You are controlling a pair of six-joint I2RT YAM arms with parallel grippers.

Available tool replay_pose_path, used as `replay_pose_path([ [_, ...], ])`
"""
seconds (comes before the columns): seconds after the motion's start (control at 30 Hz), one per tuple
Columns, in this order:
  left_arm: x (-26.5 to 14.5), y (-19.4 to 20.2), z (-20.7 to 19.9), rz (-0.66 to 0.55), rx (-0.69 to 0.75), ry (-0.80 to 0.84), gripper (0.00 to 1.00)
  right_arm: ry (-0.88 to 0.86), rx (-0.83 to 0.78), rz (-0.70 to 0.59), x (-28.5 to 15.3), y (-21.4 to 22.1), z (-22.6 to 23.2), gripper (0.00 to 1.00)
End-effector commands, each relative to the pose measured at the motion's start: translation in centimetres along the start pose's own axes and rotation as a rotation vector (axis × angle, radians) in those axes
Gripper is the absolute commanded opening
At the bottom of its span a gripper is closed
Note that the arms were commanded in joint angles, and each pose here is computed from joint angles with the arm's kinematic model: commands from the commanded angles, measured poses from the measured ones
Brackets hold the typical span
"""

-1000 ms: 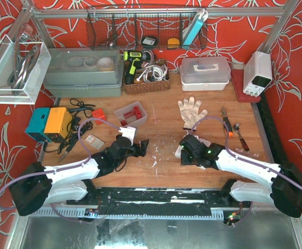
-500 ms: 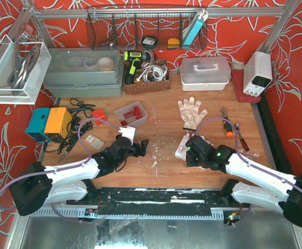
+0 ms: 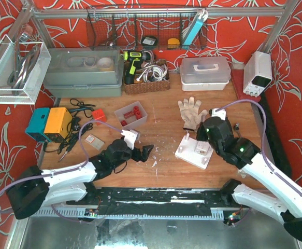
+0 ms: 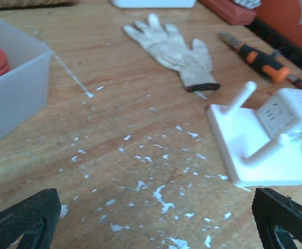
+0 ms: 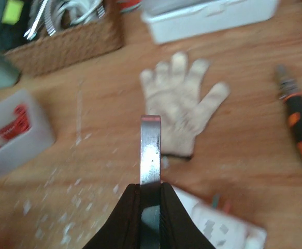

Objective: Install the large spring

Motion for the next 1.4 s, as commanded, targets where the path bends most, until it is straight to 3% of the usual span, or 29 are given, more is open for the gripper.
replay_pose_path([
  [0.0,-1.2,-1.1,-1.7,-0.078,0.037,0.151,1.00,0.136,0.060,-0.155,2.3,-3.2,-2.4,0.00],
  [0.2,-2.1,-1.2,-1.6,-0.131,0.020,0.184,1.00,0.161,0.192,-0.116,8.8,-4.7,-5.8,0.00],
  [0.7,-1.5,-0.9,-2.0,-0.090,0.031,0.202,1.00,0.064,0.469,0.049,22.5,-3.7,-13.7,0.02],
  [0.8,-1.5,-0.9,-1.9,-0.091,0.032,0.199,1.00,0.094,0.483,0.101,23.7,-2.7,-14.6,0.13],
  [0.93,-1.3,-0.8,-1.8,-0.082,0.037,0.183,1.00,0.157,0.499,0.154,23.9,-1.8,-15.6,0.41],
  [1.0,-1.3,-0.8,-1.8,-0.081,0.040,0.177,1.00,0.198,0.498,0.180,23.7,-1.7,-16.0,0.51],
  [1.37,-1.2,-1.0,-0.8,-0.088,0.029,0.078,1.00,0.296,0.435,0.345,18.6,-2.3,-15.4,0.74],
])
Point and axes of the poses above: each gripper's point midway between its finger pads, its own x axis out along the fingers, its own z axis along the line the jaws close on, y = z × x, the point moved 7 cm from there along -x, back along the fingers, and after that the axes turned 4 degrees about -x, right-handed, at the moved point
